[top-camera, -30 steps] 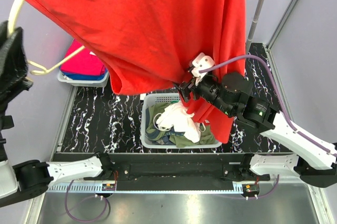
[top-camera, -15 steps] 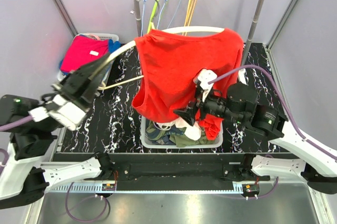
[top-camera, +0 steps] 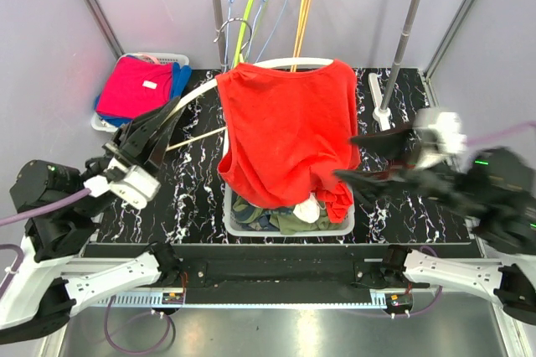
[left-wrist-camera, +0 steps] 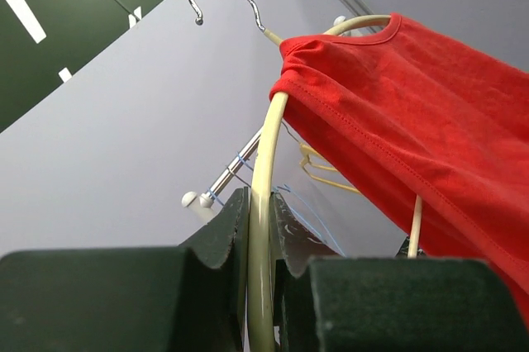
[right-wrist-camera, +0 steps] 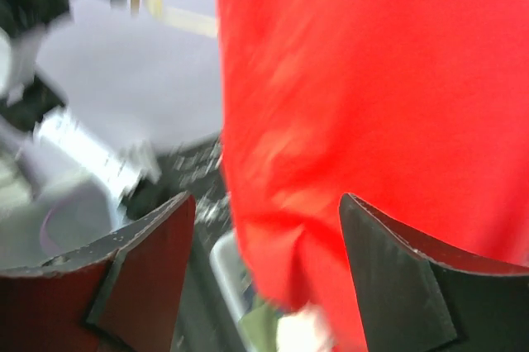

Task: Remove the tank top from the hanger

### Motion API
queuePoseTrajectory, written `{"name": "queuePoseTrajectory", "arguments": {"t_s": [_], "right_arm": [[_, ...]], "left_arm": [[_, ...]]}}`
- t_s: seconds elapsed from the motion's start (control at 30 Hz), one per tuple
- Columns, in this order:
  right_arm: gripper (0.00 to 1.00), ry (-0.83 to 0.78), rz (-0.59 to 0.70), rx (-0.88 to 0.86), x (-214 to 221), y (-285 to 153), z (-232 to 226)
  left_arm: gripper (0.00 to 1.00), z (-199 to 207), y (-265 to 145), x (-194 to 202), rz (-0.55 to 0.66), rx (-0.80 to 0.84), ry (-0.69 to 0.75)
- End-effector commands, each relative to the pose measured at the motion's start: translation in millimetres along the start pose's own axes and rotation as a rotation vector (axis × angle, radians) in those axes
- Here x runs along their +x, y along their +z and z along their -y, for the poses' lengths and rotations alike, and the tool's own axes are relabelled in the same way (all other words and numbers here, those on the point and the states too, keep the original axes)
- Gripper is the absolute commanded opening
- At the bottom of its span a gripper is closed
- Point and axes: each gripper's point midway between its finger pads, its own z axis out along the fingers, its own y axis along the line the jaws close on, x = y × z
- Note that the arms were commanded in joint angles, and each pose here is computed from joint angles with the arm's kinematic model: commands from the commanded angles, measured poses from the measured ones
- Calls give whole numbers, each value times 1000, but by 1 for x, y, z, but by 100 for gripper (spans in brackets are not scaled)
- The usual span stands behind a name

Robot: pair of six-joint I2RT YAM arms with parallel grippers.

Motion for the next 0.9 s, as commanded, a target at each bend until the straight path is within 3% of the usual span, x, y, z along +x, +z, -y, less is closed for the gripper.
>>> {"name": "queuePoseTrajectory", "arguments": {"t_s": [0.0, 0.27, 0.5, 0.7, 0.87], "right_arm": [[80, -116, 162, 203, -62, -36, 35], [95, -207, 72, 373, -33, -34, 69], [100, -259, -84, 528, 35, -35, 101], [100, -257, -78, 572, 51, -50, 108], [97, -256, -109, 506, 68, -39, 100]], "left_arm": [[0, 2, -12, -23, 100, 41, -4], [0, 12, -17, -27, 126, 77, -55], [0, 4, -23, -34, 138, 67, -59], [0, -2, -29, -40, 147, 62, -59], [0, -10, -35, -48, 159, 45, -77]]}}
